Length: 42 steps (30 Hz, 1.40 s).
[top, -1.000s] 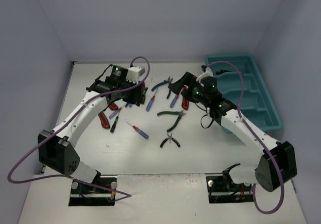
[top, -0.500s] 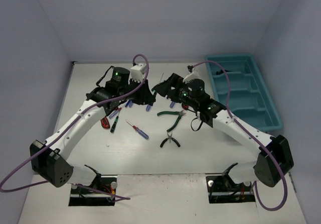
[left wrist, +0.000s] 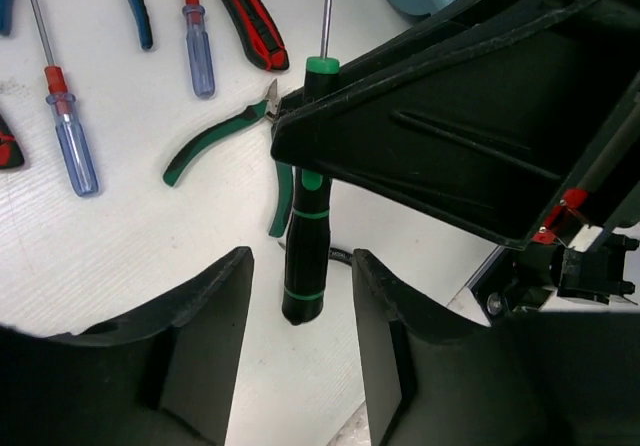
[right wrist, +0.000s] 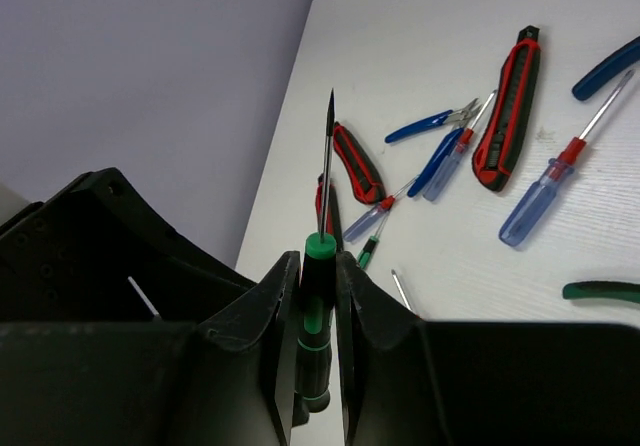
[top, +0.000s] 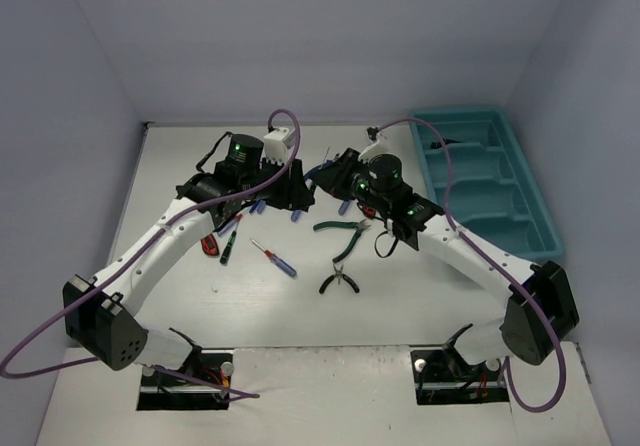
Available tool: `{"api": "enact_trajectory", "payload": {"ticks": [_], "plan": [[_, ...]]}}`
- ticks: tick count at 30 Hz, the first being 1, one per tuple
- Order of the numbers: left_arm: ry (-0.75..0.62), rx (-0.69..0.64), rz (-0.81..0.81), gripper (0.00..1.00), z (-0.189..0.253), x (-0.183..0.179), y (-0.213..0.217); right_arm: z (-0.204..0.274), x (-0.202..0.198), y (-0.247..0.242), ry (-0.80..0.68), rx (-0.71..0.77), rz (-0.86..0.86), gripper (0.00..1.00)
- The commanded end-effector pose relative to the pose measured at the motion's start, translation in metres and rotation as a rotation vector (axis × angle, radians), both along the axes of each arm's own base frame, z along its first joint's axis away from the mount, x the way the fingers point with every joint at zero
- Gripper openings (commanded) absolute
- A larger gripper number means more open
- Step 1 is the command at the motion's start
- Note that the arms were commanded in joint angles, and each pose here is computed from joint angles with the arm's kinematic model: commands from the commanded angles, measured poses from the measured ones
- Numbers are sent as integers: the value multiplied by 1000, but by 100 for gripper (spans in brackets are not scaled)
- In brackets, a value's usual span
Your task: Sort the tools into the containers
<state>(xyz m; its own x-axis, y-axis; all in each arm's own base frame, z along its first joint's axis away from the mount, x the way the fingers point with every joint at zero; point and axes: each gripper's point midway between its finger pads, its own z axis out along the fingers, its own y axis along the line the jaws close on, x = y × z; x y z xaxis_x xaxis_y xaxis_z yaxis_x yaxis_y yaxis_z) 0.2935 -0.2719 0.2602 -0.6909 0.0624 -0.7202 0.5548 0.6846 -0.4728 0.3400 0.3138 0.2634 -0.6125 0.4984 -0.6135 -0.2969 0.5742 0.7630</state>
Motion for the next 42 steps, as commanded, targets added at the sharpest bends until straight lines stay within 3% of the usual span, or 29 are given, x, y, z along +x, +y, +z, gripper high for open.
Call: {"api": "enact_trajectory", "payload": {"ticks": [1,4,11,12,13,17,22,29,31,34,38,40,42], "plan": [[-64,8,62,54,19,18,4,34,25,-14,-114,15,-62,0],[-41,108,140,65,-2,28,24,34,59,-59,-115,-6,-182,0],[88,282,373,66,-61,39,98,41,151,-207,-139,-86,-528,0],[107,290,387,67,-67,37,104,51,152,-208,-159,-78,-531,0],[132,314,426,66,-79,36,119,37,173,-252,-130,-106,-644,0],[196,388,512,66,-108,26,154,10,211,-327,-83,-156,-822,1],[252,459,529,66,-132,13,171,-23,260,-376,-19,-108,-894,2],[280,525,554,66,-148,9,185,-72,315,-401,41,-23,-907,7],[291,530,554,66,-152,8,186,-71,321,-409,38,1,-929,18],[308,563,561,66,-160,6,191,-76,324,-415,42,1,-943,47],[341,602,571,65,-171,4,198,-56,318,-413,5,-20,-917,75],[366,610,555,64,-179,4,198,-41,312,-405,-22,-36,-874,82],[387,624,545,62,-186,6,199,-27,300,-399,-41,-53,-847,82]]}}
